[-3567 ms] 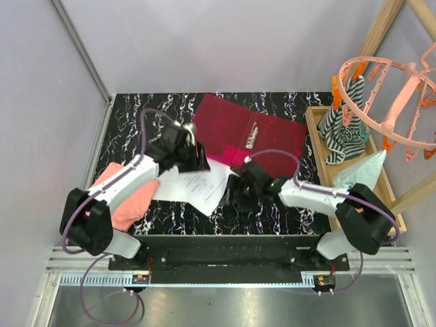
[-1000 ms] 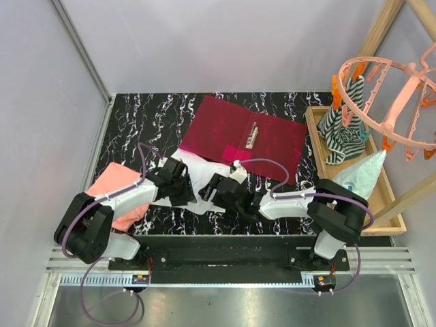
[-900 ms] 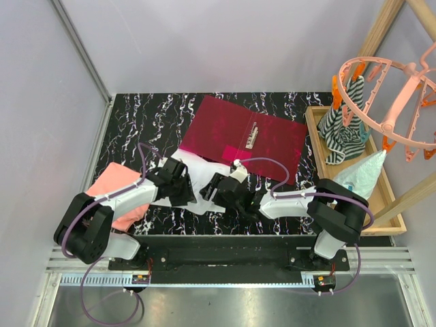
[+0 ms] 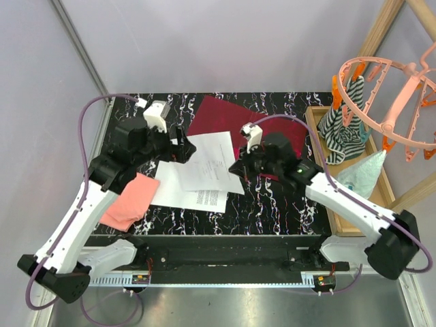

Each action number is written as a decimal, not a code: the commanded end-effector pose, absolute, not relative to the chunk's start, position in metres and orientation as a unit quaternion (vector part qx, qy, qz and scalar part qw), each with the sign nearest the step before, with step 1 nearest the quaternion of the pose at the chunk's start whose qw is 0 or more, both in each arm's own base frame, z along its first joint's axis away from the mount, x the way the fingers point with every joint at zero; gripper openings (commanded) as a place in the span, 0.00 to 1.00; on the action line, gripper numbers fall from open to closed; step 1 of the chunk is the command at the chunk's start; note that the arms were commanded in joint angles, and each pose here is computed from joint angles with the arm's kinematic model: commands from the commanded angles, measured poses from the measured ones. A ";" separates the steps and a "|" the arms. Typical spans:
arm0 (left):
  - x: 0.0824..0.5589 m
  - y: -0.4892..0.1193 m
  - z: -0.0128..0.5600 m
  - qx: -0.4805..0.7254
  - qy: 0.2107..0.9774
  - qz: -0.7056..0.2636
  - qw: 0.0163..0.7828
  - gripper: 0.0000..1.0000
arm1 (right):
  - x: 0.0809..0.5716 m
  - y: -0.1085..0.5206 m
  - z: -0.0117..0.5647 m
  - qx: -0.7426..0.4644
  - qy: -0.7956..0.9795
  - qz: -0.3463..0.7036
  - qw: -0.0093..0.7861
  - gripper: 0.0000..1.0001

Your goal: Put the files into the folder

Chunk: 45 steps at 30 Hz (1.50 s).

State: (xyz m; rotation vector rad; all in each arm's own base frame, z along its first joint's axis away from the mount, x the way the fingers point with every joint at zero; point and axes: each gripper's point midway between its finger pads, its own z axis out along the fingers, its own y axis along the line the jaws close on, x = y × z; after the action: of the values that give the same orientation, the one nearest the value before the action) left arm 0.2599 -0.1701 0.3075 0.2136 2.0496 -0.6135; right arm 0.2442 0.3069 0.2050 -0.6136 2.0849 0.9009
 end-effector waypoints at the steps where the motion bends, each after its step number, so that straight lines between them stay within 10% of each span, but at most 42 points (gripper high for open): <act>1: 0.256 -0.198 0.350 0.216 0.787 -0.299 0.494 0.95 | 0.204 0.295 0.239 -0.358 0.762 0.395 0.368 0.00; 15: 0.223 -0.255 0.318 0.528 0.644 -0.410 0.372 0.92 | 0.175 0.299 0.228 -0.403 0.748 0.441 0.289 0.00; 45: 0.219 -0.287 0.307 0.615 0.519 -0.520 0.287 0.88 | 0.160 0.298 0.258 -0.422 0.722 0.467 0.288 0.00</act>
State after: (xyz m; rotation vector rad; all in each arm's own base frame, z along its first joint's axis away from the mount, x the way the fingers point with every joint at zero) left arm 0.2289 -0.2820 0.2908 1.6291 1.4922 -1.3404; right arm 0.1560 0.2969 0.2344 -1.1117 2.0069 1.2627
